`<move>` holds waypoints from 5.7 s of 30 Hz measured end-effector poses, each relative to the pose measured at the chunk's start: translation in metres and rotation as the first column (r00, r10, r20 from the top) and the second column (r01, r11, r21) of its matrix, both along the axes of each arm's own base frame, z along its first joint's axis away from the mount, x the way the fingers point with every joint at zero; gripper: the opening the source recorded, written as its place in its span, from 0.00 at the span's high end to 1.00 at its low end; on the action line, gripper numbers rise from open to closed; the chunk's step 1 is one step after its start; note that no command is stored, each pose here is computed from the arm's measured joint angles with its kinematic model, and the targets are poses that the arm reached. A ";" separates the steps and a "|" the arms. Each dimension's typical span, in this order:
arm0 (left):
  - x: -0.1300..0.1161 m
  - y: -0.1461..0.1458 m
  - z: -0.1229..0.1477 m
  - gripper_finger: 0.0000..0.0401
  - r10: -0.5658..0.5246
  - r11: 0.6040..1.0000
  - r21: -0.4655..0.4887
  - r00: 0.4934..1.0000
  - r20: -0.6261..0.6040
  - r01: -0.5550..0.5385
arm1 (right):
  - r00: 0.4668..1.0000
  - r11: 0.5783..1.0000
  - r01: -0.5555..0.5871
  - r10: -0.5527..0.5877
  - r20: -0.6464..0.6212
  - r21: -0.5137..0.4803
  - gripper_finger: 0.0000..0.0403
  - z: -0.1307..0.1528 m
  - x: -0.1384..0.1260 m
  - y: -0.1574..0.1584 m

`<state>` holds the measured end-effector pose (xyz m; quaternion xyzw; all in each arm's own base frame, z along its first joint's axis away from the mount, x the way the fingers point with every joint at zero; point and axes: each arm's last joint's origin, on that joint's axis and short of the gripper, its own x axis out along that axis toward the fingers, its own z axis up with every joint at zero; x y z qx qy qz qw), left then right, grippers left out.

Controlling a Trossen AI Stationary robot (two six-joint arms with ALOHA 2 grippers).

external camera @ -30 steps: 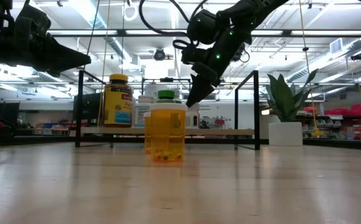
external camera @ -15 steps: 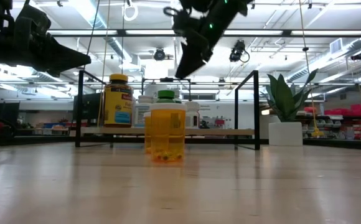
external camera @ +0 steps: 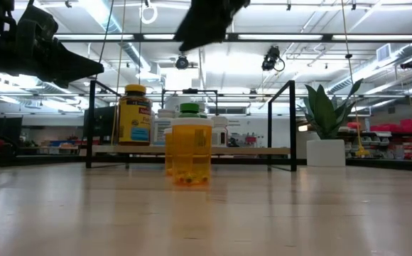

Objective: Pick and place medicine bottles onto shelf by color
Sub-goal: Put the top orange pill bottle on the shelf

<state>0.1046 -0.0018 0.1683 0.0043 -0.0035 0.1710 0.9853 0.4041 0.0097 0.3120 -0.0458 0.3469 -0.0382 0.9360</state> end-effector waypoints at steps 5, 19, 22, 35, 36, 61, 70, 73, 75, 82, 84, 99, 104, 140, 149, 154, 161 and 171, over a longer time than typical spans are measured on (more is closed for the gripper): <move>0.000 0.000 0.000 0.85 0.000 1.000 0.000 1.000 0.000 0.000 | 0.998 0.999 -0.045 0.043 0.056 0.028 0.34 0.004 0.002 0.026; 0.000 0.000 0.000 0.84 0.000 1.000 0.000 1.000 0.000 0.000 | 0.990 0.994 -0.087 0.079 0.120 0.062 0.34 0.030 0.001 0.052; 0.000 0.000 0.000 0.85 0.000 1.000 0.000 1.000 0.000 0.000 | 0.991 0.994 -0.068 0.058 0.120 0.081 0.34 0.030 0.001 0.046; 0.000 0.000 0.000 0.84 0.000 1.000 0.000 1.000 -0.003 0.000 | 0.984 0.992 -0.120 0.116 0.137 0.028 0.34 0.020 0.055 0.032; 0.000 0.000 -0.001 0.84 -0.001 1.000 0.001 1.000 -0.007 0.001 | 0.985 0.992 -0.127 0.123 0.118 0.021 0.34 0.017 0.059 0.033; 0.000 0.000 0.000 0.86 0.000 1.000 0.001 1.000 -0.007 0.000 | 0.979 0.980 -0.198 0.199 -0.053 0.016 0.34 -0.019 0.074 0.060; 0.000 0.000 0.000 0.85 0.000 1.000 0.001 1.000 -0.006 0.000 | 0.969 0.982 -0.189 0.188 -0.158 0.015 0.32 -0.053 0.070 0.055; 0.000 0.000 0.000 0.86 -0.001 1.000 0.001 1.000 -0.006 0.001 | 0.965 0.985 -0.171 0.171 -0.199 0.020 0.29 -0.065 0.068 0.048; 0.000 0.000 0.000 0.86 -0.001 1.000 0.001 1.000 -0.006 0.001 | 0.960 0.987 -0.159 0.160 -0.230 0.022 0.26 -0.076 0.065 0.043; 0.000 0.000 0.000 0.84 -0.001 1.000 0.001 1.000 -0.006 0.001 | 0.946 0.993 -0.109 0.116 -0.303 0.039 0.13 -0.103 0.058 0.030; 0.000 0.000 0.000 0.84 0.000 1.000 0.001 1.000 -0.006 0.000 | 0.945 0.994 -0.107 0.114 -0.307 0.039 0.10 -0.109 0.057 0.029; 0.000 0.000 0.000 0.84 0.000 1.000 0.001 1.000 -0.006 0.000 | 0.927 0.995 -0.094 0.102 -0.362 0.040 0.11 -0.139 0.046 0.025; 0.000 0.000 0.000 0.85 0.000 1.000 0.001 1.000 -0.006 0.000 | 0.936 0.997 -0.078 0.081 -0.344 0.022 0.20 -0.139 0.048 0.024; 0.000 0.000 0.000 0.86 0.000 1.000 0.001 1.000 -0.006 0.000 | 0.927 0.999 -0.004 0.018 -0.376 0.038 0.42 -0.091 0.023 0.004; 0.000 0.000 0.000 0.84 -0.001 1.000 0.001 1.000 -0.006 0.001 | 0.927 0.999 0.038 -0.026 -0.373 0.024 0.42 -0.044 -0.007 -0.011; 0.000 0.000 0.000 0.86 0.000 1.000 0.001 1.000 -0.006 0.000 | 0.934 0.996 0.088 -0.081 -0.348 0.004 0.42 -0.024 -0.020 -0.034; 0.000 0.000 0.000 0.85 -0.001 1.000 0.001 1.000 -0.006 0.001 | 0.908 0.982 0.177 -0.188 -0.374 -0.065 0.42 -0.016 -0.035 -0.076; 0.000 0.000 0.000 0.86 0.000 1.000 0.001 1.000 -0.006 0.000 | 0.868 0.951 0.298 -0.305 -0.391 -0.081 0.42 -0.017 -0.054 -0.142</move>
